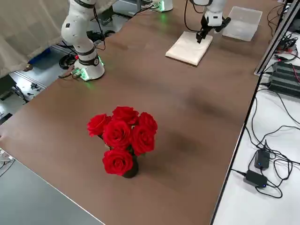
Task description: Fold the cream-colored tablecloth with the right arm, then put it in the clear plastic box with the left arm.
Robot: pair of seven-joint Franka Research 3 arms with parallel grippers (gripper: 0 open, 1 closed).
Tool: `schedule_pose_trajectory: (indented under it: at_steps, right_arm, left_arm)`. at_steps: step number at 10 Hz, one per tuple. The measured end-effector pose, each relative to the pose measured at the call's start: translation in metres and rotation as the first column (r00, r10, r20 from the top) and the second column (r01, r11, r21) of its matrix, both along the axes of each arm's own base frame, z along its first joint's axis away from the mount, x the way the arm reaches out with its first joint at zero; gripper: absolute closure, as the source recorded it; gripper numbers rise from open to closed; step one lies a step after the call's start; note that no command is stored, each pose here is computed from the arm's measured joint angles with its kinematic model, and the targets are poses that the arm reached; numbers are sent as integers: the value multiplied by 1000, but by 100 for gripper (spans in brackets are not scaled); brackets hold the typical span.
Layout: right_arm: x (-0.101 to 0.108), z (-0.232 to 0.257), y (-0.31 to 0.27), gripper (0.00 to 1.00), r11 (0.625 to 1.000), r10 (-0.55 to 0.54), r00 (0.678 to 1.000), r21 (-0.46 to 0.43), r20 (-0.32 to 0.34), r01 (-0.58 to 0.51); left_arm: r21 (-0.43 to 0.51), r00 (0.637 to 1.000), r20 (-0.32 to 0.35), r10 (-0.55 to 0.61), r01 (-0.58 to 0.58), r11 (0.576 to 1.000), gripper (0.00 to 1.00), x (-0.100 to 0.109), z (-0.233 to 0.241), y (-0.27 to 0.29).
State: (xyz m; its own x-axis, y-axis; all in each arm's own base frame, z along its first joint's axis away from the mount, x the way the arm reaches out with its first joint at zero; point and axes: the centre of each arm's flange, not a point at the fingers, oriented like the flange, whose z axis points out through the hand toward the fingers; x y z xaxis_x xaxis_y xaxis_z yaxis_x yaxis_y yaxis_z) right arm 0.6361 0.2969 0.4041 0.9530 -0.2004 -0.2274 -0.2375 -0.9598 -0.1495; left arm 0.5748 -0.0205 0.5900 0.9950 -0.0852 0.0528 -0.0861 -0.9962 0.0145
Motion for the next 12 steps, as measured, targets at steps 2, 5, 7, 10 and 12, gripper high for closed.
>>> schedule_pose_trajectory:
  at_steps: [2, 5, 7, 10, 12]
  right_arm:
    - [11, 26, -55, 44, 1000, 10, 1000, 1, -3, -10]
    - [28, 56, -147, 39, 999, 32, 999, 10, 42, -33]
    - [29, 75, -221, 37, 998, 62, 997, -10, 47, -61]
    - [5, 120, -312, 34, 996, 85, 996, -14, 23, -85]
    - [-9, 157, -352, 31, 996, 82, 996, -32, 31, -81]
  left_arm:
    - [0, 1000, 0, 0, 0, 1000, 0, 0, 0, 0]
    - [0, 1000, 0, 0, 0, 1000, 0, 0, 0, 0]
    - [0, 1000, 0, -2, 2, 1000, 0, 0, 0, -1]
    - [-1, 1000, -16, -19, 19, 1000, 0, -2, -6, -13]
    - [-31, 998, -60, -16, 14, 999, 0, -7, -27, -40]
